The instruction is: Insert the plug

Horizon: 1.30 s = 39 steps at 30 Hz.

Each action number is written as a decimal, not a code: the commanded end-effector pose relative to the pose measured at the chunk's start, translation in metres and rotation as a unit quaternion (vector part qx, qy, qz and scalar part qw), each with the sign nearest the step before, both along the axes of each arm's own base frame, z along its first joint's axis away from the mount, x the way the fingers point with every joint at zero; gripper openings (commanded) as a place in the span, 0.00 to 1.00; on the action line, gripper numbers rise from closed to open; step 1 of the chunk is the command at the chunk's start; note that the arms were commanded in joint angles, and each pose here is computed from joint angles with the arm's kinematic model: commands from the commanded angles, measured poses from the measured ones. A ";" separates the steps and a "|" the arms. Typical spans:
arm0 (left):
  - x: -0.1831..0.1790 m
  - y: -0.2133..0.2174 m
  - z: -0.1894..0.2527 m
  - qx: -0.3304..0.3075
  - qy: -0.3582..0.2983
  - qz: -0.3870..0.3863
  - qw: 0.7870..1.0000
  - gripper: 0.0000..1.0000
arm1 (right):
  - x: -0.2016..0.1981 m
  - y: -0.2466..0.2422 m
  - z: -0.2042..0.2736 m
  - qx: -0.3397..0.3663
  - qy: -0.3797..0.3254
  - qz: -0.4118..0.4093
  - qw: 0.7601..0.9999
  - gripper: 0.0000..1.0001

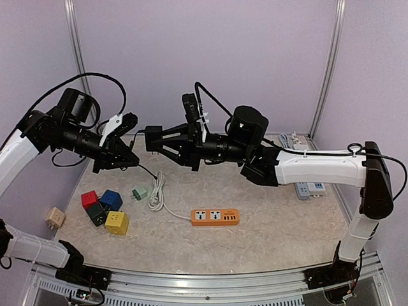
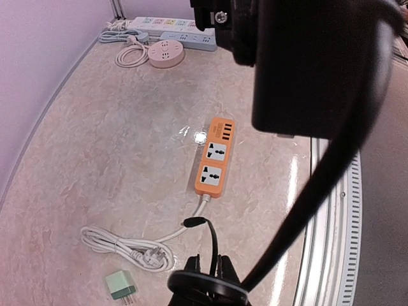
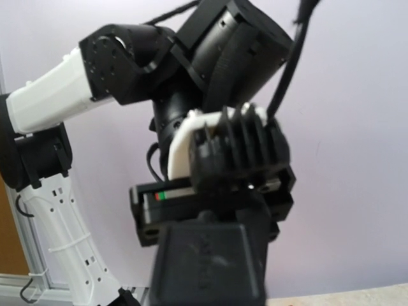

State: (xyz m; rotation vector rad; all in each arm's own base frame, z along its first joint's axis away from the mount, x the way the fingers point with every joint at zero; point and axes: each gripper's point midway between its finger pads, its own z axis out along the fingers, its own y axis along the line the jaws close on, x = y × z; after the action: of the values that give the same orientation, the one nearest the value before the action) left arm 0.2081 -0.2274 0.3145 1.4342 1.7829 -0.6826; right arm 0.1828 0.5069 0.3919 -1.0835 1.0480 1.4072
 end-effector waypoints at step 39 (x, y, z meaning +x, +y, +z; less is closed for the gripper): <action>0.053 0.028 0.023 0.086 -0.043 0.245 0.965 0.00 | 0.051 0.031 -0.094 -0.227 0.044 -0.292 0.928 1.00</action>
State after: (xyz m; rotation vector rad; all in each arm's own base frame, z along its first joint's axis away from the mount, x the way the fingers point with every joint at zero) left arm 0.2540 -0.1943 0.3260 1.0845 2.0788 -0.2071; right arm 0.2240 0.5379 0.3081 -0.9269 1.6063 0.8147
